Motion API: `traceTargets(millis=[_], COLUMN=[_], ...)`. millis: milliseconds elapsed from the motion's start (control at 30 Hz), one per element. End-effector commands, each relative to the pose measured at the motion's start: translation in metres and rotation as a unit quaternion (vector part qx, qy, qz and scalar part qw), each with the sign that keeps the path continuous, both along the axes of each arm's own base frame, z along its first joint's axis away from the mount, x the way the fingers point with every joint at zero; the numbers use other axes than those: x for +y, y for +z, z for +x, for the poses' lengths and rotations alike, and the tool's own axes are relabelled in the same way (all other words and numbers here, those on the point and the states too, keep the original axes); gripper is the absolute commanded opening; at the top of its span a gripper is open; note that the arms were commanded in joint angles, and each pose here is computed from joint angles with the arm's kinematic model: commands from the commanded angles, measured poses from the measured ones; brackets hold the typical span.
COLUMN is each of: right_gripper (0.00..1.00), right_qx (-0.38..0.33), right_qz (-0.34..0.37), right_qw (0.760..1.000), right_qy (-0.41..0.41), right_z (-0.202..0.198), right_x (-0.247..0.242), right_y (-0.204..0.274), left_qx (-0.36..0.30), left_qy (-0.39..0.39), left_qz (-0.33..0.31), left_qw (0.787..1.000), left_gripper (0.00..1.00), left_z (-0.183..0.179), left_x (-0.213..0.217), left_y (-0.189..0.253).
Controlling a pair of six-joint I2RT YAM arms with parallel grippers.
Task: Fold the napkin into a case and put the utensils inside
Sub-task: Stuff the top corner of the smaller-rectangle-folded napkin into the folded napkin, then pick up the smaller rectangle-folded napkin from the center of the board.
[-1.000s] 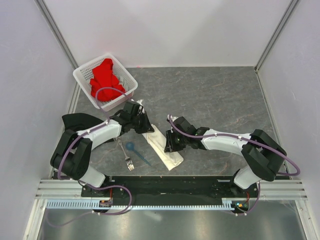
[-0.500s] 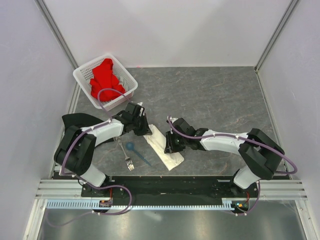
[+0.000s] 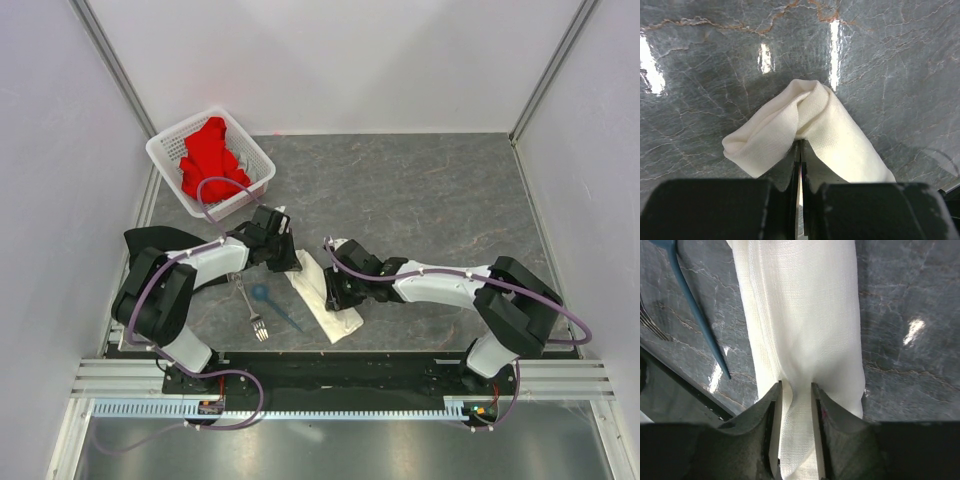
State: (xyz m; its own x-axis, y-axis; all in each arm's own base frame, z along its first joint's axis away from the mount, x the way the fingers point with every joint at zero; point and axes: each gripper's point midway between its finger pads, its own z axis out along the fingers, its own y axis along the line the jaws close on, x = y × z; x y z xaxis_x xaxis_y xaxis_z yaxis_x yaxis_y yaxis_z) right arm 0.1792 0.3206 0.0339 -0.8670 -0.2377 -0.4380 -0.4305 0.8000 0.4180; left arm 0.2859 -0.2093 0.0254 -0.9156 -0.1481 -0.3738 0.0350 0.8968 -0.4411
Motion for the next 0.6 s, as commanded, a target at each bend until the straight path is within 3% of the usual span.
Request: traceTargets(millis=[0, 167, 567], right_gripper=[0.43, 0.55, 0.63], right_qx=[-0.063, -0.087, -0.094], right_qz=[-0.010, -0.019, -0.073], right_qw=[0.998, 0.995, 0.990], right_qy=[0.029, 0.049, 0.080], right_z=[0.019, 0.037, 0.025], right_x=[0.007, 0.023, 0.044], right_y=[0.035, 0.041, 0.013], left_qx=[-0.040, -0.037, -0.038], left_qy=[-0.012, -0.014, -0.012], left_qz=[0.007, 0.003, -0.005], left_qw=[0.999, 0.999, 0.999], left_gripper=[0.06, 0.06, 0.06], left_z=[0.009, 0.009, 0.010], left_x=[0.004, 0.002, 0.000], left_y=[0.015, 0.012, 0.013])
